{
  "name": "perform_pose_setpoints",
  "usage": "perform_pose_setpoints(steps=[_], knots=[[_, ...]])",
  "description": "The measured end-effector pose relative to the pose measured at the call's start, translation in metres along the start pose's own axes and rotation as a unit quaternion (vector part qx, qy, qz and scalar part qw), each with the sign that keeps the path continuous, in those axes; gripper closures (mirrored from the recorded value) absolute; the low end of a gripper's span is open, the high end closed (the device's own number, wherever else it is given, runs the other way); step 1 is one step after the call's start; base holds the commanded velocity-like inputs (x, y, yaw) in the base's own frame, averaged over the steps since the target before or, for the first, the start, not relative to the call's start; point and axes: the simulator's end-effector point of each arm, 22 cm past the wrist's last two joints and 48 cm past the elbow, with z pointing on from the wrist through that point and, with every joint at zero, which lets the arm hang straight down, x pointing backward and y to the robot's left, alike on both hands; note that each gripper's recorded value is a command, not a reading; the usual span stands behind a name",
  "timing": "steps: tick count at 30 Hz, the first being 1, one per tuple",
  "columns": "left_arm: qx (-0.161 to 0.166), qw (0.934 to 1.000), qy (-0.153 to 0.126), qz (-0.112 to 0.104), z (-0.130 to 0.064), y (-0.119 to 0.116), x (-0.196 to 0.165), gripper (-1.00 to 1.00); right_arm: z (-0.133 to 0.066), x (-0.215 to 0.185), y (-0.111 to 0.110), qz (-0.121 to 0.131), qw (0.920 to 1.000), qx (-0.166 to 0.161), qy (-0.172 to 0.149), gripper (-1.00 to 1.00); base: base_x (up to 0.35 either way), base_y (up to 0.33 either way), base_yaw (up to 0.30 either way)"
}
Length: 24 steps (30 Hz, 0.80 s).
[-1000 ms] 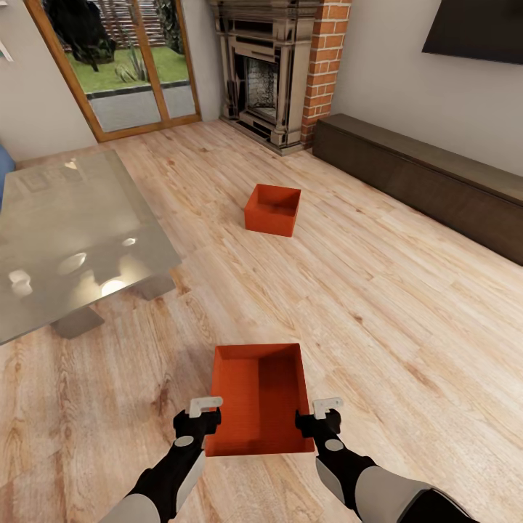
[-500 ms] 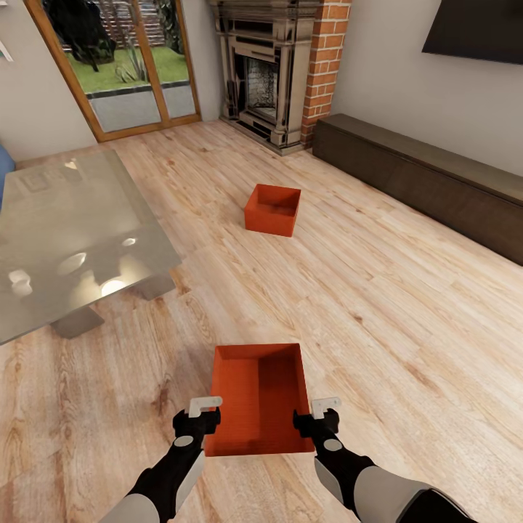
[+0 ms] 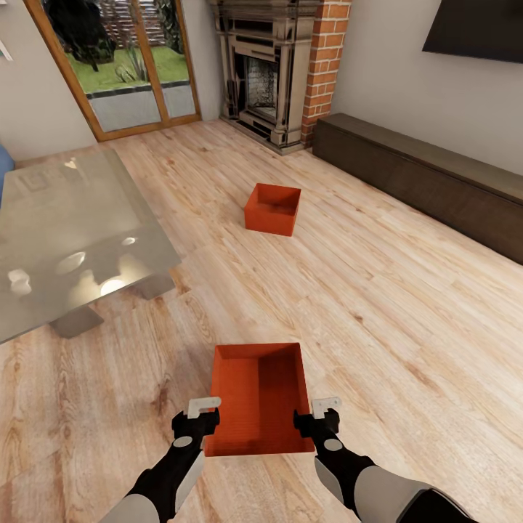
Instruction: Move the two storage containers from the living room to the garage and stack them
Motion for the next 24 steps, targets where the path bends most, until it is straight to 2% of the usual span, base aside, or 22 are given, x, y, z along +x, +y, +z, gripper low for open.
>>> perform_pose_setpoints(steps=[24], knots=[[0.001, 1.0, -0.001, 0.005, 0.035, -0.003, 0.025, -1.0, 0.034, 0.029, 0.002, 0.002, 1.0, 0.001, 0.008, -1.0, 0.0, 0.0, 0.0]])
